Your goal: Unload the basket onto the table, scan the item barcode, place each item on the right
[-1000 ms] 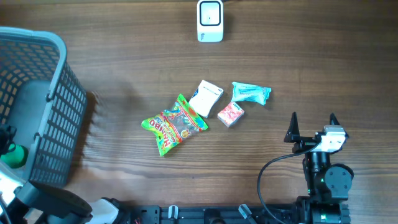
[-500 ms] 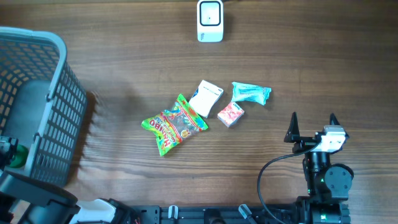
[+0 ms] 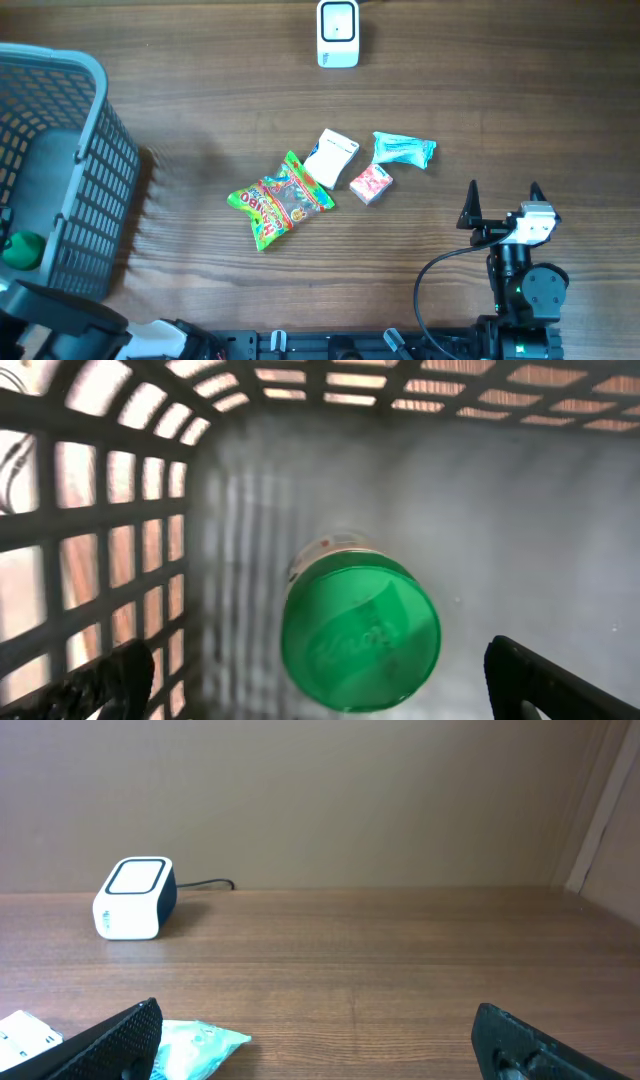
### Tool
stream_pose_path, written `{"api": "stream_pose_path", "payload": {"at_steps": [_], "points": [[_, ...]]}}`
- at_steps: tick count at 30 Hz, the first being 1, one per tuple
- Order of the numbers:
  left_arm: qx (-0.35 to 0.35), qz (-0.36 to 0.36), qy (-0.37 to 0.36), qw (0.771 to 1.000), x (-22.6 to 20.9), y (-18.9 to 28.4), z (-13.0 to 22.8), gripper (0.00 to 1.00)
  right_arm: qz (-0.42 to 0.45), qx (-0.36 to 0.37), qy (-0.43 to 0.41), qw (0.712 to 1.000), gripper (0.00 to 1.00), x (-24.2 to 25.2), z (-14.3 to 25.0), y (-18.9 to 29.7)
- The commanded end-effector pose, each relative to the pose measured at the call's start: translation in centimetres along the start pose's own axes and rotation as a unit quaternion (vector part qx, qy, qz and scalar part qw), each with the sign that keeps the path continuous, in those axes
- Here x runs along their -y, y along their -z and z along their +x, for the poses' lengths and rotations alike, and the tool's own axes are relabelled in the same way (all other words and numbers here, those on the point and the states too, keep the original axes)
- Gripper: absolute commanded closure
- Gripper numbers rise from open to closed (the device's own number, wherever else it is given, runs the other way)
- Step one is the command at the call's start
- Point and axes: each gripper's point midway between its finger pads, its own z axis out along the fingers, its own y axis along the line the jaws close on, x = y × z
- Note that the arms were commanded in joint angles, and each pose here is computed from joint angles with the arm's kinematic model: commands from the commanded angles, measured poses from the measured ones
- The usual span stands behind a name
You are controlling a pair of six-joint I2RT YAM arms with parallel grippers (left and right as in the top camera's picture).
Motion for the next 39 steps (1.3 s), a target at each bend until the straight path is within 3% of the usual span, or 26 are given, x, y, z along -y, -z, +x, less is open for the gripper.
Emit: {"api": "stream_pose_path", "payload": {"at_steps": [1,4,12,20,35,38,39], "points": [[-0.025,0.010,0.004,1.000,0.6,-1.5,0.1,0.00,-0.003,0.006,0.007,1.000,0.00,-0.1,-0.3,0.0],[-0.042,0.005,0.003,0.999,0.7,-2.7,0.4,0.00,-0.003,0.006,0.007,1.000,0.00,-0.1,-0.3,0.0],[-0.126,0.084,0.008,0.988,3.9,-4.9,2.8,0.00,-0.003,0.006,0.007,1.000,0.00,-0.1,-0.3,0.0],[-0.119,-0.023,0.010,0.993,0.0,-6.9,3.6,0.00,-0.003,0.006,0.007,1.000,0.00,-0.1,-0.3,0.0],[-0.104,-0.017,0.014,0.994,0.1,-8.9,4.0,0.00,-0.003,0.006,0.007,1.000,0.00,-0.1,-0.3,0.0],[-0.103,-0.016,0.014,0.994,0.1,-9.0,3.9,0.07,-0.003,0.006,0.007,1.000,0.01,-0.1,-0.3,0.0],[-0.104,-0.017,0.014,0.994,0.0,-9.2,4.1,0.14,-0.003,0.006,0.007,1.000,0.00,-0.1,-0.3,0.0]]}}
